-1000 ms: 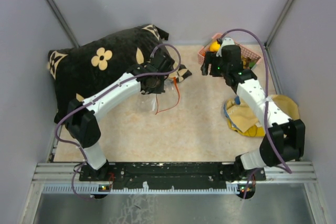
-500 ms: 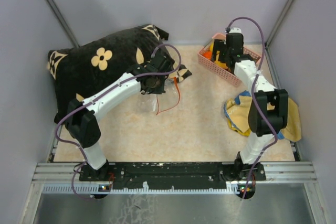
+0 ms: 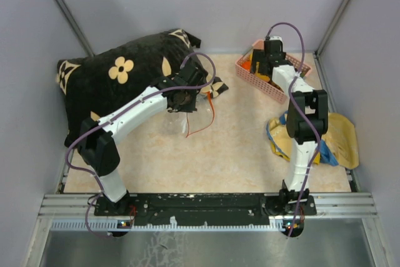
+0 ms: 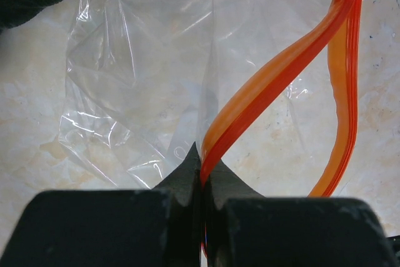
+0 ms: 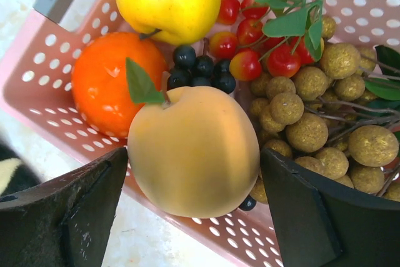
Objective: Place the food in the zip-top bag and seal the zipper
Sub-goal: Pick up the fake fruit from the bin.
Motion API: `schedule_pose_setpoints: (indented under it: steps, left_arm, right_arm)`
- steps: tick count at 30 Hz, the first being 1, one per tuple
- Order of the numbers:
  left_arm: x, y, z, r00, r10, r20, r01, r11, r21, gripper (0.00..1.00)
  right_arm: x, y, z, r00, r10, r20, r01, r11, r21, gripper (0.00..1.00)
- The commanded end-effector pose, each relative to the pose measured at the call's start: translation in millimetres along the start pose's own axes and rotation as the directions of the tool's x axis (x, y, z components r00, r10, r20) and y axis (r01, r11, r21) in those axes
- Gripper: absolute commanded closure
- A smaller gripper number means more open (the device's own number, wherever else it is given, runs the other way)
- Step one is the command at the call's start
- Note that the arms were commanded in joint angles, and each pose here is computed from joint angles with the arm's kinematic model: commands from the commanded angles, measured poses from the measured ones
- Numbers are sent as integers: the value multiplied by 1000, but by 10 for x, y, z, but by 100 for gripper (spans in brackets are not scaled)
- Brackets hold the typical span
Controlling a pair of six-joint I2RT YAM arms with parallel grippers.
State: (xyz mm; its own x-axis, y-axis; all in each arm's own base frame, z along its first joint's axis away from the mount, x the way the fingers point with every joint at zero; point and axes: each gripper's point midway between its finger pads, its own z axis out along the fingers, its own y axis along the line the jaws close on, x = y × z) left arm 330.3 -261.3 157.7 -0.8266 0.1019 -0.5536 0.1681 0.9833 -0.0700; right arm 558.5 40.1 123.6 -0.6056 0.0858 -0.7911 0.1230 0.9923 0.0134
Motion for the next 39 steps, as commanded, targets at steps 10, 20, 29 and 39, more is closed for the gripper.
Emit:
schedule_pose_setpoints:
  steps: [10, 20, 29, 39]
  left_arm:
    - [-63, -23, -128, 1000, -26, 15, 25, 999, 29, 100]
    - [-73, -5, -160, 999, -30, 25, 29, 999, 26, 100]
    - [-95, -21, -175, 999, -37, 32, 35, 999, 34, 100]
    - [-166, -87, -183, 998, -43, 52, 40, 997, 63, 100]
  right_arm:
    - [-115, -60, 138, 999, 13, 35, -13, 1000, 15, 13]
    - [-150, -40, 279, 993, 104, 46, -103, 994, -23, 12]
    - [-271, -36, 143, 992, 96, 81, -93, 995, -41, 25]
    - [-497, -48, -349, 988, 67, 139, -56, 995, -79, 37]
